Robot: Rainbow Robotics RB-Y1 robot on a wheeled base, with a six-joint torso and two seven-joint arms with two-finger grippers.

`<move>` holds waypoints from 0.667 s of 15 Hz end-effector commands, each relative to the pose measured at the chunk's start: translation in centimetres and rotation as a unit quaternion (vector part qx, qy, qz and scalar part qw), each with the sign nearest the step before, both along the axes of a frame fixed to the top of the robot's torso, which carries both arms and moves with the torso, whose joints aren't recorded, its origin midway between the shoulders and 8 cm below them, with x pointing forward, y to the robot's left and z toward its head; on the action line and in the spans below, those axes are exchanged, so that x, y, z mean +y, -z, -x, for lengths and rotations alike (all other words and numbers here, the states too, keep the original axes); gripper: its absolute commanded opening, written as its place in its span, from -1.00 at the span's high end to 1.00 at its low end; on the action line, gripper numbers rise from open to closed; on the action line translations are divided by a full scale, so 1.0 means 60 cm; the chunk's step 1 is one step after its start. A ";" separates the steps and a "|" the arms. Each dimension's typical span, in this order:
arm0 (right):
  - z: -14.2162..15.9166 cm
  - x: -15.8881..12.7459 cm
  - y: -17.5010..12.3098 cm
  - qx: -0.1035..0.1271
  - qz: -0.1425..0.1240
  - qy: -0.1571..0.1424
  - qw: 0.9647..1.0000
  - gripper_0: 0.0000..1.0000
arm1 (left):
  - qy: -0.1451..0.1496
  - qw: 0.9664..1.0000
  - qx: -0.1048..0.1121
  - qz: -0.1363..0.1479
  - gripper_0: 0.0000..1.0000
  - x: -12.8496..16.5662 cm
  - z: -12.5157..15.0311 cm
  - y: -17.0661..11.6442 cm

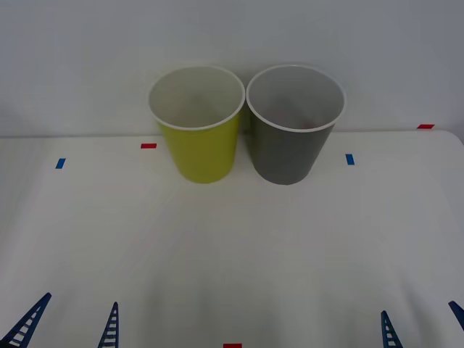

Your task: Put cans in the gray bin and PET bottles in the light green bin.

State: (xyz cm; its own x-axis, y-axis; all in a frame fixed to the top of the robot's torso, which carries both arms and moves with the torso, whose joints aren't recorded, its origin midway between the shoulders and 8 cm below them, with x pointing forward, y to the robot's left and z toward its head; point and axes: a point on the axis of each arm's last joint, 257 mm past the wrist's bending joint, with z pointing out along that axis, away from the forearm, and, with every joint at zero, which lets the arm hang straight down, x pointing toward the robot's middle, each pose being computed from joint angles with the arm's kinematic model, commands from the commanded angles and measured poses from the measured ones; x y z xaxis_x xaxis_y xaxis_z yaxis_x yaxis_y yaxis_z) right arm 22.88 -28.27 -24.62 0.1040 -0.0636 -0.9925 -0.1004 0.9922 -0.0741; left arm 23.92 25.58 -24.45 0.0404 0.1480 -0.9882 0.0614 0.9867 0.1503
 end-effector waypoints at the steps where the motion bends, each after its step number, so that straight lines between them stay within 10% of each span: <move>1: 0.000 0.000 0.000 0.000 0.000 0.000 1.000 -1.00 | 0.000 1.000 0.000 0.000 -1.00 0.000 0.000 0.000; 10: 0.000 0.000 0.000 0.000 0.000 0.000 1.000 -1.00 | 0.000 1.000 0.000 0.000 -1.00 0.000 0.000 0.000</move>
